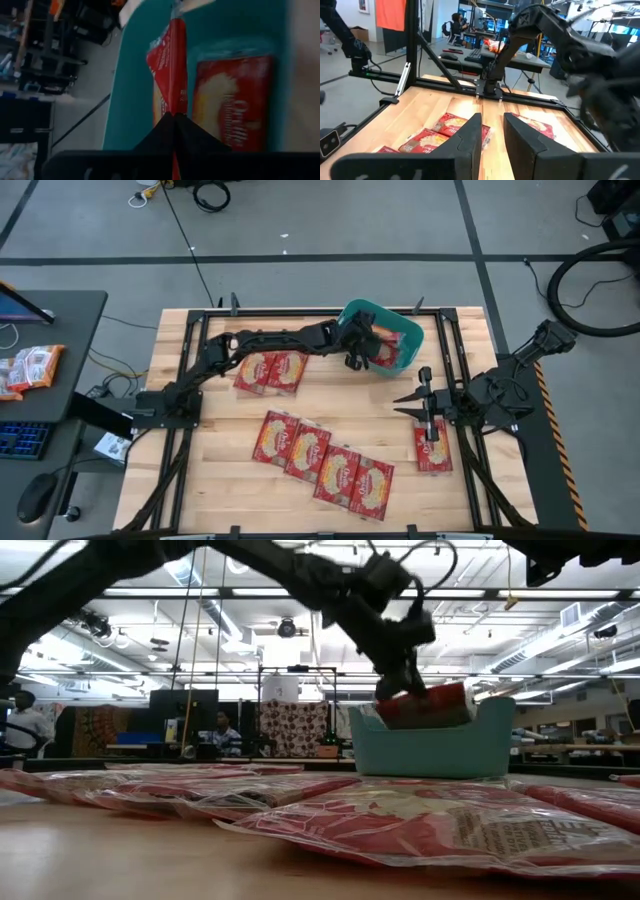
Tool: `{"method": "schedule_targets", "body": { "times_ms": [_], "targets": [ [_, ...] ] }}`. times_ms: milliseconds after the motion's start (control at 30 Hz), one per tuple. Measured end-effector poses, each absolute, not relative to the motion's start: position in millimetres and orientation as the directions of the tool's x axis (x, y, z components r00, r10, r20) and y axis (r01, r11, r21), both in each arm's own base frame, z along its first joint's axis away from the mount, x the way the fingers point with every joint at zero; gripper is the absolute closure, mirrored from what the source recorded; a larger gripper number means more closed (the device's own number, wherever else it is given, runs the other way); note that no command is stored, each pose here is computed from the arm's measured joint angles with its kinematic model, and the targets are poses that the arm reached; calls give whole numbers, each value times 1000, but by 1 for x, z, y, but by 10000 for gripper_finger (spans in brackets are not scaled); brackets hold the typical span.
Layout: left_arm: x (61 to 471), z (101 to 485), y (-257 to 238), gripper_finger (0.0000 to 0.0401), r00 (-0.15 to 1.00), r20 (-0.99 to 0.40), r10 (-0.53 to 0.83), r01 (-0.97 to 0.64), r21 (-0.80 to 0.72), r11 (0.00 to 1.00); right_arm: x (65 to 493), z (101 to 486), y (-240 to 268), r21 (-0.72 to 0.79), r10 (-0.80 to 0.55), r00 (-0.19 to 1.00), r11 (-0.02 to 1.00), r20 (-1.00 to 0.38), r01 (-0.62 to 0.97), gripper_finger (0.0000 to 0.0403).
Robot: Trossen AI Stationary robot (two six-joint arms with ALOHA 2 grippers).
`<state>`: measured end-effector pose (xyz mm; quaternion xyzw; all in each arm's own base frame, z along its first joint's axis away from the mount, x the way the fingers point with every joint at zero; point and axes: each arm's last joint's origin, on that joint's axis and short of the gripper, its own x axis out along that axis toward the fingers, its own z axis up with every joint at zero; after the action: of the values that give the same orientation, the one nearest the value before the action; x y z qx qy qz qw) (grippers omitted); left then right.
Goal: Sort popcorn bags into baskets
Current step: Put the popcorn bag into the bin
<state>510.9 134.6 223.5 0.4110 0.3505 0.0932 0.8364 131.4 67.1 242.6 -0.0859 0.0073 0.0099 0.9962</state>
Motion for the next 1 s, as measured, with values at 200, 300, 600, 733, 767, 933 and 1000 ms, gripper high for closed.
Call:
{"method": "schedule_targets", "body": {
  "times_ms": [200,300,600,733,767,933,1000],
  "targets": [
    [511,205,160,367,733,-516,443,121,740,661,131,243,67,-176,19,1000,984,-14,-21,317],
    [510,204,160,339,737,-529,420,137,726,674,131,243,67,-176,19,1000,984,-14,-21,317],
    [506,240,121,254,716,-566,407,106,666,739,131,242,67,-179,18,1000,984,-19,-21,317],
    [494,257,98,254,656,-663,361,125,567,814,131,242,67,-179,18,1000,984,-18,-21,317],
    [489,258,93,256,631,-692,350,128,537,834,131,242,67,-178,19,1000,984,-19,-22,317],
    [466,265,70,259,486,-818,306,89,395,914,131,242,67,-171,19,1000,985,-18,-21,317],
    [458,260,63,259,399,-871,287,74,343,936,131,242,67,-172,19,1000,985,-20,-22,317]
  ]
}}
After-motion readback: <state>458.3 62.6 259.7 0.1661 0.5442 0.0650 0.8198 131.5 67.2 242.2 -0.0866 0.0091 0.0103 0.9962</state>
